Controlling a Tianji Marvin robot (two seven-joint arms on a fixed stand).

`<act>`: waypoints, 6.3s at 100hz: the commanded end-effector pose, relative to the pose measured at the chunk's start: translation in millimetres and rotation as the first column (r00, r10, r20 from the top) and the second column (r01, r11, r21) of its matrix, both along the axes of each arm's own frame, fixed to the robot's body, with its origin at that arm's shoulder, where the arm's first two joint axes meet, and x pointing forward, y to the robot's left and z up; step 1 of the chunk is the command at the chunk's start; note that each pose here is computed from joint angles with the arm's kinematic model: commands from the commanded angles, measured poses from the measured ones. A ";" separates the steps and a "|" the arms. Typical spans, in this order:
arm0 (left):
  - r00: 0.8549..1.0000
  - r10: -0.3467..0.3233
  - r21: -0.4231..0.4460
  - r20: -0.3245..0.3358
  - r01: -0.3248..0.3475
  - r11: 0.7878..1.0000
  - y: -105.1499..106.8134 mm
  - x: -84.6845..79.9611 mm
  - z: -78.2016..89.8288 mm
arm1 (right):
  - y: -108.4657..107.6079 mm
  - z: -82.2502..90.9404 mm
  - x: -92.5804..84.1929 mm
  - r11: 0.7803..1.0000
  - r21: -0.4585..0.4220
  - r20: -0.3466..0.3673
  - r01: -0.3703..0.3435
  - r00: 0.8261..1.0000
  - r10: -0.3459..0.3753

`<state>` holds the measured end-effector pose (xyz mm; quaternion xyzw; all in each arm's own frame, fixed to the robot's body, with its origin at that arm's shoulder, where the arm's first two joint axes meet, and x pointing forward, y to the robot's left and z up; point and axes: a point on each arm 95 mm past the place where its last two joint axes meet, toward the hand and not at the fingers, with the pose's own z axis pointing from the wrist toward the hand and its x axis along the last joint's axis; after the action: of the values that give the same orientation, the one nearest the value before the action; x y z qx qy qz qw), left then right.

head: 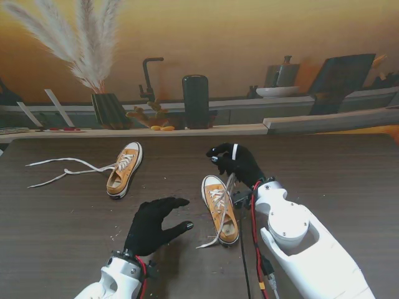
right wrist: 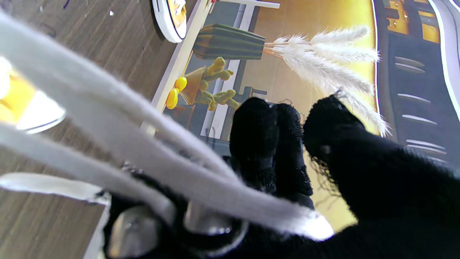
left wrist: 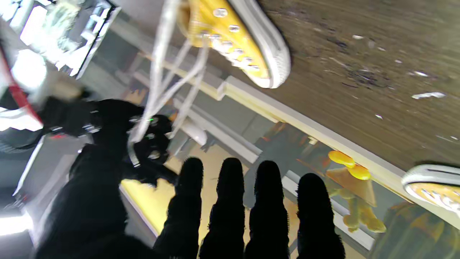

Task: Tie the shoelaces into a bow on the shoes

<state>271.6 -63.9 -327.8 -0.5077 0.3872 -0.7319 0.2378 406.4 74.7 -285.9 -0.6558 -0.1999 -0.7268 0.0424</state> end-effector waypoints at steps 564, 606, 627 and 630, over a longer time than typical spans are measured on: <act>0.795 -0.448 -0.904 -0.409 -0.421 0.077 -56.7 47.8 -23.0 | 7.6 -32.9 -38.6 0.986 -0.154 0.155 -0.057 0.985 0.081; 0.823 -0.425 -0.919 -0.376 -0.389 0.060 -46.6 60.9 -20.5 | -2.7 -39.1 -44.8 0.997 -0.065 0.105 -0.044 0.993 0.051; 0.841 -0.396 -0.924 -0.369 -0.377 0.061 -40.1 65.0 -25.7 | -6.5 -42.9 -45.6 0.999 -0.032 0.087 0.012 0.996 -0.009; 0.842 -0.394 -0.924 -0.369 -0.377 0.061 -39.5 65.3 -26.1 | -6.8 -43.0 -45.9 1.000 -0.023 0.081 0.022 0.997 -0.020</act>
<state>335.6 -105.3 -354.6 -0.7131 -0.1756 -0.6094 -0.2987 362.5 68.4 -325.1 -0.6181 -0.2123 -0.7568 0.0161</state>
